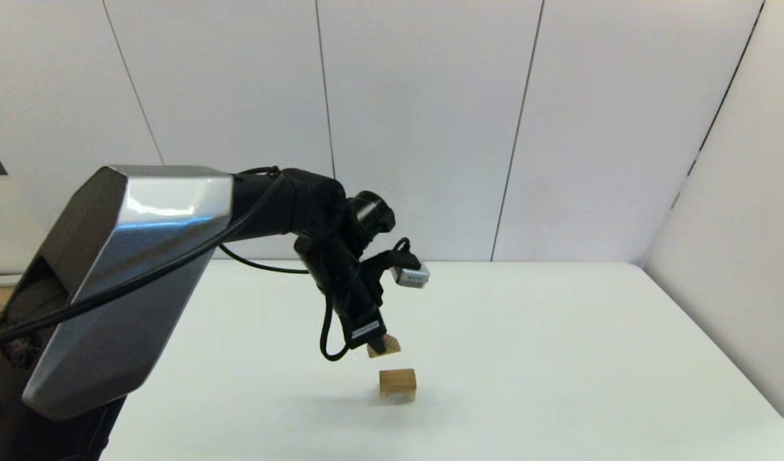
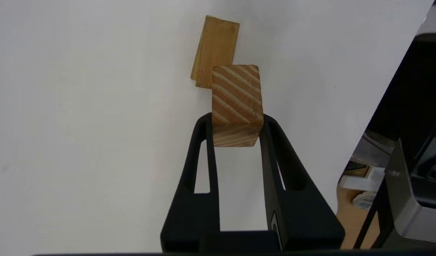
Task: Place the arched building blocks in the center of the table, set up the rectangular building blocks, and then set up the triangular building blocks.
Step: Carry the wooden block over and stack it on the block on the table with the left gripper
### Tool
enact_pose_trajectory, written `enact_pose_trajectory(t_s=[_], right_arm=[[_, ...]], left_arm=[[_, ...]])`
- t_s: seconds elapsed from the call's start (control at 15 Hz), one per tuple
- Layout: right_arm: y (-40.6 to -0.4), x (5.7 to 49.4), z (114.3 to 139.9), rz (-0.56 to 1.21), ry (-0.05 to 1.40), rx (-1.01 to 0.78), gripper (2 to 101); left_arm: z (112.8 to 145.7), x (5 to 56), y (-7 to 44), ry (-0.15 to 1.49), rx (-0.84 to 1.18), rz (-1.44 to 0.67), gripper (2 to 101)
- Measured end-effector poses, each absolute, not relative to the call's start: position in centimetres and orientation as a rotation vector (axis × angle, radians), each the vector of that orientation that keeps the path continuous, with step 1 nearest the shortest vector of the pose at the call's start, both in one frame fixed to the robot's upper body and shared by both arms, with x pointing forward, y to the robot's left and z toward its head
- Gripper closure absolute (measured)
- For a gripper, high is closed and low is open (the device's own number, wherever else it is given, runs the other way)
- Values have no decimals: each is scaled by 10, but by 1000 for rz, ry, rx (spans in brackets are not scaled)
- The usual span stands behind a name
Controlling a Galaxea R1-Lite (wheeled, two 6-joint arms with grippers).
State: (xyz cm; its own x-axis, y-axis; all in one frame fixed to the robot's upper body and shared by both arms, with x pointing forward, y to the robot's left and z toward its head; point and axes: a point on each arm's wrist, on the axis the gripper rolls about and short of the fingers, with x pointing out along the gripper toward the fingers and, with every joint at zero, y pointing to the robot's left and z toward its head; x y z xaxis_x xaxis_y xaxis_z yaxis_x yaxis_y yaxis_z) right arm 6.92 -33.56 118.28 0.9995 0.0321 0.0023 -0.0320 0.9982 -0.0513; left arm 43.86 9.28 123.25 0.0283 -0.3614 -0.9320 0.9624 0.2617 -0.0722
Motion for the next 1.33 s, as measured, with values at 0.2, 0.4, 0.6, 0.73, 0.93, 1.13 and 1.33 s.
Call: enact_pose_trajectory(t_s=[0.2,0.4,0.6,0.73,0.93,1.13,1.33], right_arm=[[-336,69,1183,32,-3,-51,43],[-336,69,1183,32,-3,-51,43],[-336,69,1183,31,-3,-51,43],[-336,69,1183,32,-3,-52,43],[-336,69,1183,32,-3,-51,43],[-336,69,1183,32,-3,-51,43],[-336,69,1183,31,-3,-52,43]], left_arm=[[1215,442,90,1068,786,-1237,820],[1203,445,88,1045,846,-1300,820],[1193,448,82,1003,825,-1361,820],[1184,449,78,1006,823,-1372,820],[1173,452,72,995,820,-1381,820],[1164,453,70,1002,820,-1382,820],[1160,455,69,995,819,-1379,820]])
